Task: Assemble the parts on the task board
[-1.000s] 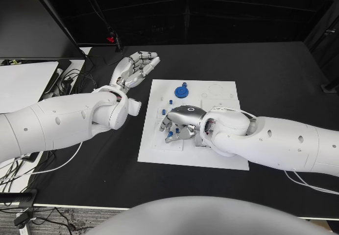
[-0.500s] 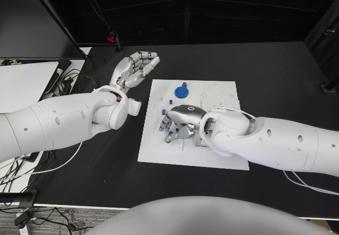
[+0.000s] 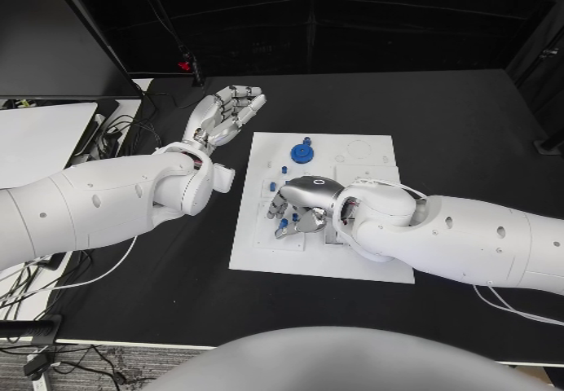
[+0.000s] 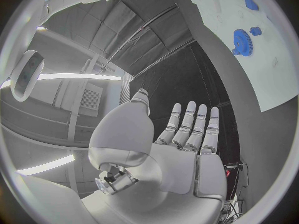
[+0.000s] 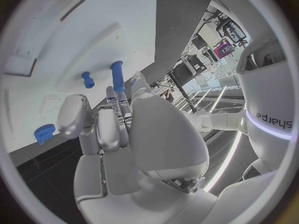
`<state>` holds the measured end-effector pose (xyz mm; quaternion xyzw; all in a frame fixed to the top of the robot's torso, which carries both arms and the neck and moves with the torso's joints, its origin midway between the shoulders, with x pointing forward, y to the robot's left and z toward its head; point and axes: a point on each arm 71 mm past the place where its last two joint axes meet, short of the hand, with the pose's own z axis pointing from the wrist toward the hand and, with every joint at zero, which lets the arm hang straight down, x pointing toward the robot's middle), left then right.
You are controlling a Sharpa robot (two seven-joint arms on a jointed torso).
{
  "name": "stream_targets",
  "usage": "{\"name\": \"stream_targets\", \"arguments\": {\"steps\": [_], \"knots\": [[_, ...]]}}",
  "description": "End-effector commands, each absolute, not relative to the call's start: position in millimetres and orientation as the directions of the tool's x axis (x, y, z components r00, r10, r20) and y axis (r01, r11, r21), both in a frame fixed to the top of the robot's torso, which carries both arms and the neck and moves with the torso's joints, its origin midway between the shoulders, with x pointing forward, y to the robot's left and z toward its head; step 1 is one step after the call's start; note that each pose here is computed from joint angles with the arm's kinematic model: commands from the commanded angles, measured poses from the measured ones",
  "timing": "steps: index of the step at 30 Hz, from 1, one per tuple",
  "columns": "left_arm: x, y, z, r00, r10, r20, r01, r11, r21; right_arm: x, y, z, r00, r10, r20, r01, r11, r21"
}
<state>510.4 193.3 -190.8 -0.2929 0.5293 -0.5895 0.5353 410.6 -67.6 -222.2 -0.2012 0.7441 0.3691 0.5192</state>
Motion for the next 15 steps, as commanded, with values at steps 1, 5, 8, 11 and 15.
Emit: {"name": "stream_targets", "arguments": {"steps": [1,5,8,11,15], "knots": [[507.7,192.8,-181.9,-0.259,-0.941,-0.219,0.427,0.091,-0.899,409.5,-68.5,-223.7,-0.383,0.049,-0.923,-0.682,0.659,0.318],[507.8,193.1,-182.0,-0.259,-0.941,-0.219,0.427,0.092,-0.899,410.2,-70.6,-225.1,-0.385,0.039,-0.922,-0.671,0.674,0.309],[507.9,193.0,-182.0,-0.259,-0.941,-0.219,0.427,0.091,-0.900,410.9,-71.8,-225.6,-0.385,0.037,-0.922,-0.665,0.682,0.305],[507.9,193.1,-182.1,-0.259,-0.941,-0.219,0.427,0.092,-0.900,411.2,-72.1,-226.0,-0.386,0.035,-0.922,-0.662,0.686,0.303],[508.1,193.0,-182.1,-0.259,-0.941,-0.219,0.427,0.092,-0.900,411.4,-71.3,-225.9,-0.384,0.037,-0.923,-0.664,0.683,0.304]]}}
